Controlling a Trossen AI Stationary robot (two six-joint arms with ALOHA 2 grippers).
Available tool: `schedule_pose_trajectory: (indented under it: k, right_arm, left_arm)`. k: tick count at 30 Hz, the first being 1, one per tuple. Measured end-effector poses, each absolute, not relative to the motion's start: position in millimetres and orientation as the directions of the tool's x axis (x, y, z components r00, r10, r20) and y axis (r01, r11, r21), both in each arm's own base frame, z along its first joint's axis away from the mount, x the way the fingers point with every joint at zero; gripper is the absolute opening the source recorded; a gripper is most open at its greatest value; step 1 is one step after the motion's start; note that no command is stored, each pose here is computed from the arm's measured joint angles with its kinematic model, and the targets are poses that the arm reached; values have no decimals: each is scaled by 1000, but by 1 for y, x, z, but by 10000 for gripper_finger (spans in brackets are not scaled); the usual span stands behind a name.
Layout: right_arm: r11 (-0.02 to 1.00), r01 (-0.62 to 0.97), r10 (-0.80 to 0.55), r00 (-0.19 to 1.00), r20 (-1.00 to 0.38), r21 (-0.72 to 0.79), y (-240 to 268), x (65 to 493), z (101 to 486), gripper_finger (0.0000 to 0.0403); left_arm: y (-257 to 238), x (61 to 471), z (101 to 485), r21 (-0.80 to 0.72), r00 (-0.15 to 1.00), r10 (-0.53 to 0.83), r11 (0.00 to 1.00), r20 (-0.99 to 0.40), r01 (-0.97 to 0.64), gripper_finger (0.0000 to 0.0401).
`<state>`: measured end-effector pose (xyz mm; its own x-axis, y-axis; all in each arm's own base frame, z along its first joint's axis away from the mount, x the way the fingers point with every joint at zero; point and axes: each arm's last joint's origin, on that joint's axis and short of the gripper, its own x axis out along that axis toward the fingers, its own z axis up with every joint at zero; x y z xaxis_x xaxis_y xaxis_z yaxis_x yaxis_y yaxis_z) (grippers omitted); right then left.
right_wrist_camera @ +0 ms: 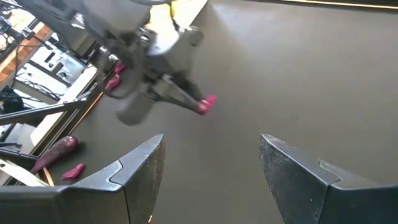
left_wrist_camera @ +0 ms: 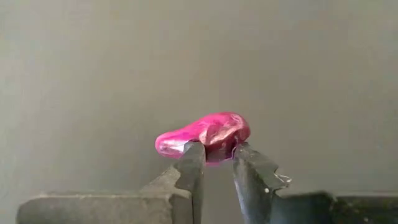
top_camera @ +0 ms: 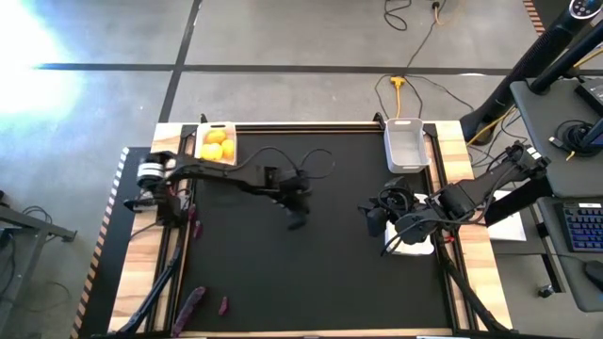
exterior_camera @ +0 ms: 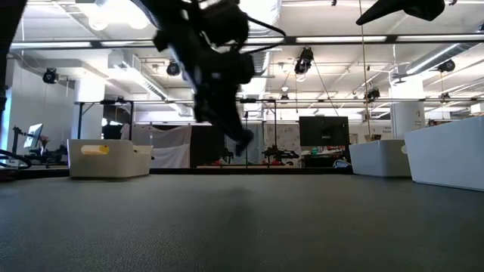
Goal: Sort produce into baskets
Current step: Put the purple eggplant into the gray bin
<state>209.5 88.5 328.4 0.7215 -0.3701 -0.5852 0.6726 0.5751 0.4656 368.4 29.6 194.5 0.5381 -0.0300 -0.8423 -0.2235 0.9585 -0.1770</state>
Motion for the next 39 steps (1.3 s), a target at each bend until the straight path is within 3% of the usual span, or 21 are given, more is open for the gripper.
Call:
schedule_pose_trajectory:
  k: [14, 39]
  right_arm:
    - [574, 673, -370, 721, -585, 466, 88, 209, 328, 249]
    - [575, 673, -370, 721, -585, 466, 88, 209, 328, 249]
  left_arm:
    - [40, 428, 147, -167, 593, 14, 954, -805, -248, 56]
    - [40, 428, 143, -163, 598, 14, 957, -802, -241, 57]
